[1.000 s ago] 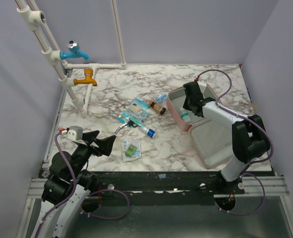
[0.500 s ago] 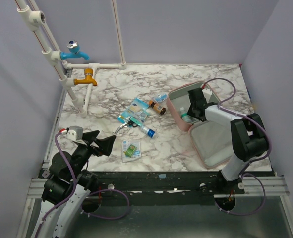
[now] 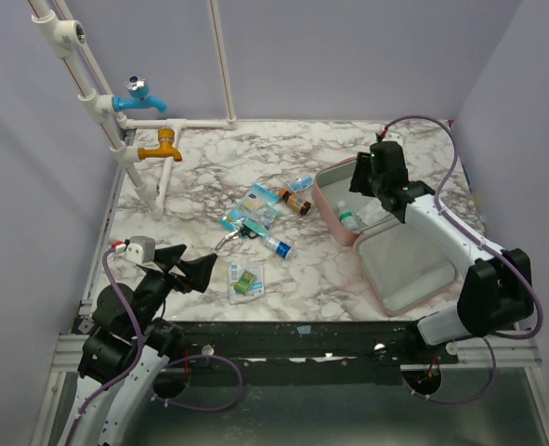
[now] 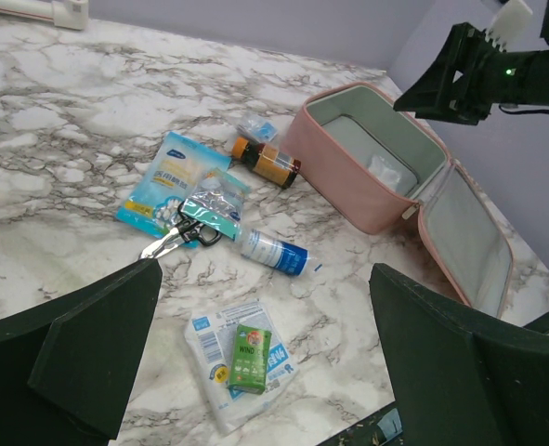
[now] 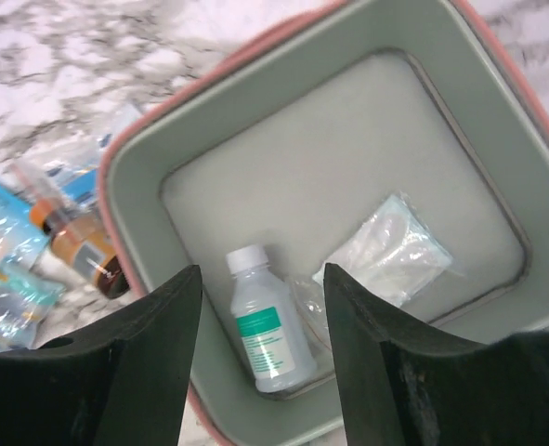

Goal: Organize the medicine kit

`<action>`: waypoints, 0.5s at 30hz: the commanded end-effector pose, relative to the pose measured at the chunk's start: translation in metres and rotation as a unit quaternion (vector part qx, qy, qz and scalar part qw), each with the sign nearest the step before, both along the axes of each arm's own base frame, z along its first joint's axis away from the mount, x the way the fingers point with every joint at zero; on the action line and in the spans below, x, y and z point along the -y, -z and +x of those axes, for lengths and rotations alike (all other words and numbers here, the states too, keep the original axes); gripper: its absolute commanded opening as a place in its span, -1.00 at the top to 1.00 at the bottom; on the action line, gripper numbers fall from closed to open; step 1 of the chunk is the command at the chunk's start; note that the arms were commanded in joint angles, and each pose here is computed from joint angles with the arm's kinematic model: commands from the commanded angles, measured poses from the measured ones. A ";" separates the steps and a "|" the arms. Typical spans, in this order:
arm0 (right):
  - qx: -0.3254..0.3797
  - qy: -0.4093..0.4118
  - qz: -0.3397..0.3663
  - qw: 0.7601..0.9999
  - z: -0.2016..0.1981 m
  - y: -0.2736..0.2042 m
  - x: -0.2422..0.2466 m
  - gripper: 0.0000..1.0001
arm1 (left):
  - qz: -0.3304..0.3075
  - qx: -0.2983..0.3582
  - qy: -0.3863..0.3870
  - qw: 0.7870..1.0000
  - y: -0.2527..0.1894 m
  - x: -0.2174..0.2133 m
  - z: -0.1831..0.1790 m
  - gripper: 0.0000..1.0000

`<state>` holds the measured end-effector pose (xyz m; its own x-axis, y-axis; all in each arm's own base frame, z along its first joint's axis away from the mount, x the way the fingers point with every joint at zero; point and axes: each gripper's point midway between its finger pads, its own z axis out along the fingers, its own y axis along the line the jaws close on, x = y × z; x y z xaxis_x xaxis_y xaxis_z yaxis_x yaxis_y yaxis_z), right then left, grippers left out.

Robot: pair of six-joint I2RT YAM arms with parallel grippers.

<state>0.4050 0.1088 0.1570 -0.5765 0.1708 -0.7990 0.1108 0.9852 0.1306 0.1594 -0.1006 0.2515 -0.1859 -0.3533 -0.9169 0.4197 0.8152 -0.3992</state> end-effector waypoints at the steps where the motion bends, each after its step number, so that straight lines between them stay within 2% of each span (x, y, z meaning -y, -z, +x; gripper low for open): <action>1: 0.014 -0.121 -0.001 0.992 -0.010 -0.032 -0.033 -0.19 | -0.008 0.012 0.004 1.000 -0.004 -0.001 -0.005 -0.97; 9: 0.056 -0.263 0.008 0.963 -0.025 -0.075 -0.099 -0.38 | -0.007 0.009 0.000 1.000 -0.003 -0.002 -0.004 -0.97; 15: 0.039 -0.330 -0.039 0.943 -0.029 -0.064 -0.144 -0.47 | -0.008 0.007 -0.010 1.000 -0.003 -0.005 -0.003 -0.97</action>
